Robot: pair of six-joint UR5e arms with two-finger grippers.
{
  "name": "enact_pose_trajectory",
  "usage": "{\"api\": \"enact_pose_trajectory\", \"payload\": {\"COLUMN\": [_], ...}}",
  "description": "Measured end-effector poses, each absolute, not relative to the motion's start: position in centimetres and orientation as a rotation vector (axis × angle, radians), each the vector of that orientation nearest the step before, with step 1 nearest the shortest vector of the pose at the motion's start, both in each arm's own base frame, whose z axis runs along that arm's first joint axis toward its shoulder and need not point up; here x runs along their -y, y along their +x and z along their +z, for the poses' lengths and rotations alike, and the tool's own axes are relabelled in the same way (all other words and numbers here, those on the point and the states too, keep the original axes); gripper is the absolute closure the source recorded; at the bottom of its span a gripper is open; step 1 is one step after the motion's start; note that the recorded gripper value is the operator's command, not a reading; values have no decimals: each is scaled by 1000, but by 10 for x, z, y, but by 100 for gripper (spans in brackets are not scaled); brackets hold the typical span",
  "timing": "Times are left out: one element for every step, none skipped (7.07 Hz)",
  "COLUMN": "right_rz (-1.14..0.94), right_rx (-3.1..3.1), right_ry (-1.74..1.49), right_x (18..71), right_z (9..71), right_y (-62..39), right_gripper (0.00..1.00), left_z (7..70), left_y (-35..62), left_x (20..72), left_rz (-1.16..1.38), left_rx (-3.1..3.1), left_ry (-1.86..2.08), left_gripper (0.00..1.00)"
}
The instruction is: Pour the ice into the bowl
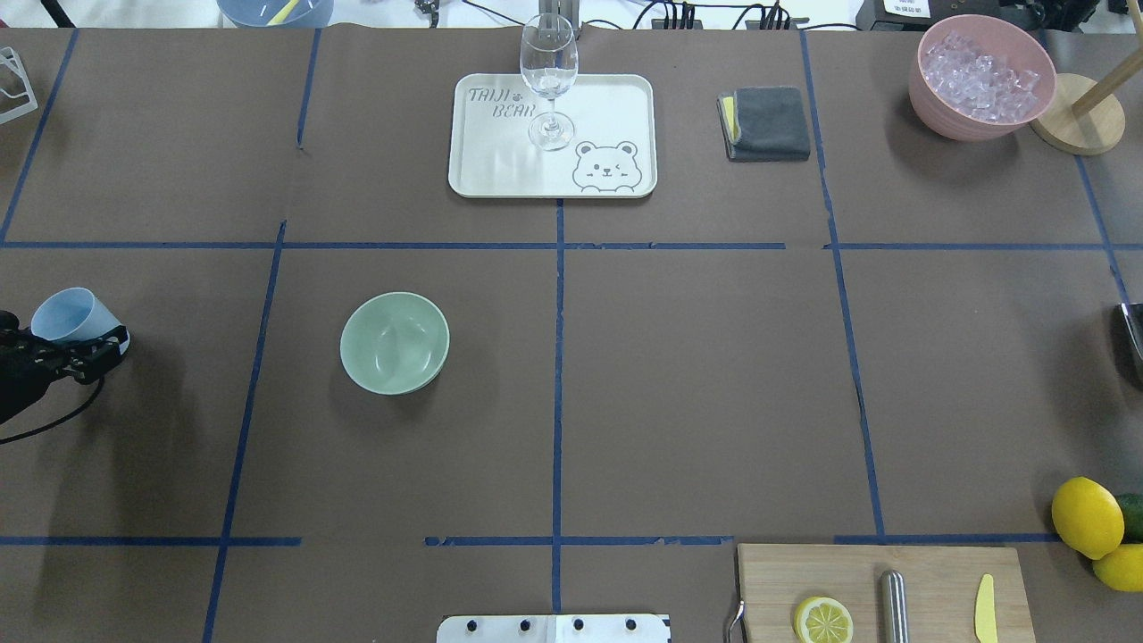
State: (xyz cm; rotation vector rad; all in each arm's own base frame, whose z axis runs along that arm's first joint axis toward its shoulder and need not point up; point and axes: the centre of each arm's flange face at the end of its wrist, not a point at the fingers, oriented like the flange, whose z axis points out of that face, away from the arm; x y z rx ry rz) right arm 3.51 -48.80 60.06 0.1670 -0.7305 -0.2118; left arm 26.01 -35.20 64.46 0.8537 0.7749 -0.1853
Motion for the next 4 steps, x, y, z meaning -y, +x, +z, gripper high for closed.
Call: {"api": "enact_pose_trajectory", "payload": {"right_rz": [-211,-210,-209,-208], "right_rx": [730,730,730,731], "right_ry": [167,168,168,168], "right_x": [488,488,488,488], "right_z": [601,601,601,601], "right_y": [35,36,36,37], "right_gripper": [0,0,0,0], "left_z": [640,634,627,615], "left_y": [261,260,259,259], "left_x": [353,353,352,354], "left_rz": [-191,-191,-170,-110], "left_rx": [-786,-800,-812,-801], "left_ry": [858,866,885,927], "left_gripper": [100,100,100,100]}}
